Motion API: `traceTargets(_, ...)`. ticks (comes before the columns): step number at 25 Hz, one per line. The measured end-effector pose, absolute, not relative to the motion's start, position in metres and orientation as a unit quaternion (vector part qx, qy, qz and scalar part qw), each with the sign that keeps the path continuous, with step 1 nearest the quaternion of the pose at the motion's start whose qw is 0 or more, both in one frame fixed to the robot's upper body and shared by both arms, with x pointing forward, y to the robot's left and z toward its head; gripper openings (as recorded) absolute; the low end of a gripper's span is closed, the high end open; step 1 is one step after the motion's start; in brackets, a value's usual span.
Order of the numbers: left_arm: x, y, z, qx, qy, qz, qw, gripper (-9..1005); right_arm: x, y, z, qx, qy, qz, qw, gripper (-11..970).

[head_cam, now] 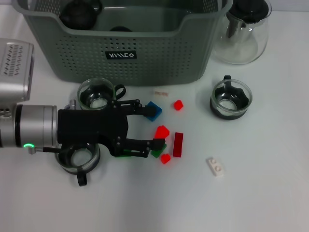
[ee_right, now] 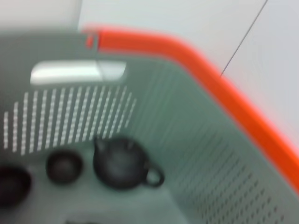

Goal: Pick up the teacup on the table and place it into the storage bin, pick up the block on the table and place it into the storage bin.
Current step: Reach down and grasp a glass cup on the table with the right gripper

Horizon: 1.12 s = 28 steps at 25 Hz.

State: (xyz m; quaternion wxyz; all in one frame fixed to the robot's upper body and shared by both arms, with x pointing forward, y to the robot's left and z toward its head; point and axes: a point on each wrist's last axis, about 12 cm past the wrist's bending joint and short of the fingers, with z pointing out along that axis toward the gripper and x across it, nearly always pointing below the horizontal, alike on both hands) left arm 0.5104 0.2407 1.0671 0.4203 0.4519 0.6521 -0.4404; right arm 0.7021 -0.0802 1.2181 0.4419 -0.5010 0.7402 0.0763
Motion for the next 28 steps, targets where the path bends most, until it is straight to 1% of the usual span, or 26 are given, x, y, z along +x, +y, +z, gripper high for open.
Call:
traceTargets(2, 0.509, 0.242, 1.066, 0.451, 0.653, -0.441, 0.420, 826, 0.694, -0.091, 1.247, -0.476, 0.730, 0.123, 0.474, 667)
traceTargets(3, 0.509, 0.242, 1.066, 0.451, 0.653, -0.441, 0.420, 826, 0.694, -0.091, 1.247, -0.476, 0.730, 0.123, 0.474, 667)
traceTargets(7, 0.508, 0.242, 1.065, 0.449, 0.654, -0.441, 0.420, 827, 0.670, -0.115, 1.282, -0.454, 0.701, 0.196, 0.514, 665)
traceTargets(9, 0.507, 0.242, 1.065, 0.449, 0.654, -0.442, 0.420, 827, 0.656, -0.125, 1.293, -0.453, 0.696, 0.226, 0.509, 664)
traceTargets(11, 0.507, 0.242, 1.065, 0.449, 0.654, -0.442, 0.420, 827, 0.639, -0.136, 1.299, -0.476, 0.695, 0.239, 0.484, 665)
traceTargets(12, 0.507, 0.243, 1.065, 0.449, 0.654, -0.442, 0.419, 827, 0.623, -0.146, 1.299, -0.506, 0.693, 0.242, 0.452, 665)
traceTargets(13, 0.507, 0.243, 1.065, 0.449, 0.654, -0.442, 0.419, 827, 0.623, -0.146, 1.299, -0.506, 0.693, 0.242, 0.452, 666)
traceTargets(15, 0.507, 0.243, 1.065, 0.449, 0.654, -0.442, 0.419, 827, 0.607, -0.158, 1.295, -0.535, 0.695, 0.242, 0.415, 667)
traceTargets(19, 0.507, 0.242, 1.065, 0.449, 0.654, -0.442, 0.419, 827, 0.586, -0.185, 1.285, -0.565, 0.706, 0.257, 0.341, 668)
traceTargets(24, 0.507, 0.242, 1.065, 0.449, 0.653, -0.443, 0.418, 827, 0.570, -0.209, 1.271, -0.571, 0.734, 0.262, 0.258, 664)
traceTargets(28, 0.506, 0.241, 1.064, 0.448, 0.654, -0.443, 0.418, 827, 0.567, -0.213, 1.247, -0.566, 0.774, 0.216, 0.185, 658)
